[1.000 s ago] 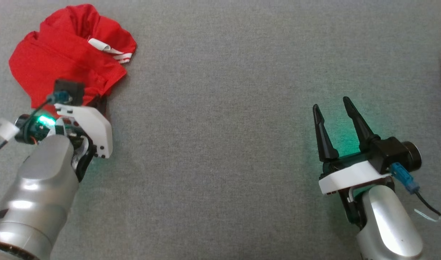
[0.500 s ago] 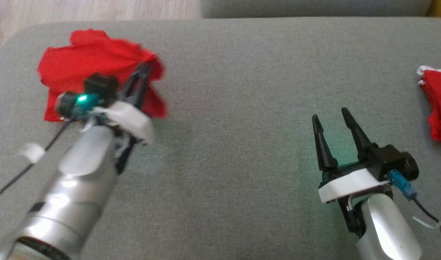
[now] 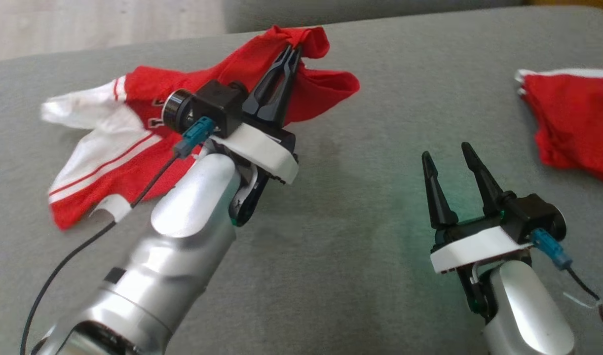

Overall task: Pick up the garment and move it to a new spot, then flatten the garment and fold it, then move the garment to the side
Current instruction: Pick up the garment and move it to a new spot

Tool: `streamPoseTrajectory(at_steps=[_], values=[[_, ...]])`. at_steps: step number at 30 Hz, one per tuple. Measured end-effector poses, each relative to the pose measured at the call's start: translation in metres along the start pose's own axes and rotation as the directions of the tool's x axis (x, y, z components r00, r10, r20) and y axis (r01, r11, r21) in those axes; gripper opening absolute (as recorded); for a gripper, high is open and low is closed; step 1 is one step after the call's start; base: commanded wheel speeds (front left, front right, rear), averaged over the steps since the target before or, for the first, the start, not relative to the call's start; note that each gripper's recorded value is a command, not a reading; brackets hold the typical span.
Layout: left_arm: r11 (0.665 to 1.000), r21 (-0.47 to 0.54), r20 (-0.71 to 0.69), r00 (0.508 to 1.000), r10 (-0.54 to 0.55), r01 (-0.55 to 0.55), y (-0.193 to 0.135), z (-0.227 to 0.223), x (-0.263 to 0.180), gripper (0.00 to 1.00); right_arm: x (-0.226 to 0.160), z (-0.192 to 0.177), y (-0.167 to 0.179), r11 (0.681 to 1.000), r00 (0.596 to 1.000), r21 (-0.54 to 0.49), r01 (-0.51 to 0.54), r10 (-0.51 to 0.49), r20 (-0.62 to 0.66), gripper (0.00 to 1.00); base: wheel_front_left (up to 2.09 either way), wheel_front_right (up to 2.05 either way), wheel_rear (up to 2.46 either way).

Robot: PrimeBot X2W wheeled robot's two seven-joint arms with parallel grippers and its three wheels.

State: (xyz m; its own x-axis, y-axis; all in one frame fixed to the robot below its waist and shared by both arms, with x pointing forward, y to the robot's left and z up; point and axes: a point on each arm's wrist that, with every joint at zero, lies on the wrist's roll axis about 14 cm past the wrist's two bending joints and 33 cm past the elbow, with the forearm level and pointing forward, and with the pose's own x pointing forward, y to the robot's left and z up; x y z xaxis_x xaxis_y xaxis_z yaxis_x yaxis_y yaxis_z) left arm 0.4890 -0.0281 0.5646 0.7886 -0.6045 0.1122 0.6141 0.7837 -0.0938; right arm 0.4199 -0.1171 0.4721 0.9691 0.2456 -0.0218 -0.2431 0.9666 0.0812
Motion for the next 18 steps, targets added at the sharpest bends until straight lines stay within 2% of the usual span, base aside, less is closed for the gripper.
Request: streamPoseTrajectory(at_steps=[7,12,13,14,18], values=[[0.990,0.015,-0.012,0.990,-0.138,0.138,-0.042,-0.011,0.039,0.00,-0.009,0.008,-0.026,0.997,0.997,0.019,0.075,-0.075,0.019,1.00,0.00,0.00,0.00],[0.960,-0.019,0.004,0.960,-0.280,0.280,-0.087,-0.014,0.058,0.00,-0.016,0.006,-0.047,0.991,0.991,0.009,0.137,-0.137,0.011,1.00,0.00,0.00,0.00],[0.953,-0.032,0.001,0.953,-0.302,0.302,-0.095,-0.017,0.058,0.73,-0.018,0.004,-0.051,0.989,0.989,0.008,0.147,-0.147,0.004,1.00,0.00,0.00,0.00],[0.947,-0.046,-0.006,0.948,-0.318,0.317,-0.101,-0.022,0.058,1.00,-0.019,0.003,-0.053,0.988,0.988,0.009,0.155,-0.155,-0.001,1.00,0.00,0.00,0.00],[0.939,-0.067,-0.070,0.937,-0.342,0.337,-0.106,-0.043,0.050,1.00,-0.019,0.002,-0.058,0.986,0.986,0.010,0.169,-0.169,-0.002,1.00,0.00,0.00,0.00]])
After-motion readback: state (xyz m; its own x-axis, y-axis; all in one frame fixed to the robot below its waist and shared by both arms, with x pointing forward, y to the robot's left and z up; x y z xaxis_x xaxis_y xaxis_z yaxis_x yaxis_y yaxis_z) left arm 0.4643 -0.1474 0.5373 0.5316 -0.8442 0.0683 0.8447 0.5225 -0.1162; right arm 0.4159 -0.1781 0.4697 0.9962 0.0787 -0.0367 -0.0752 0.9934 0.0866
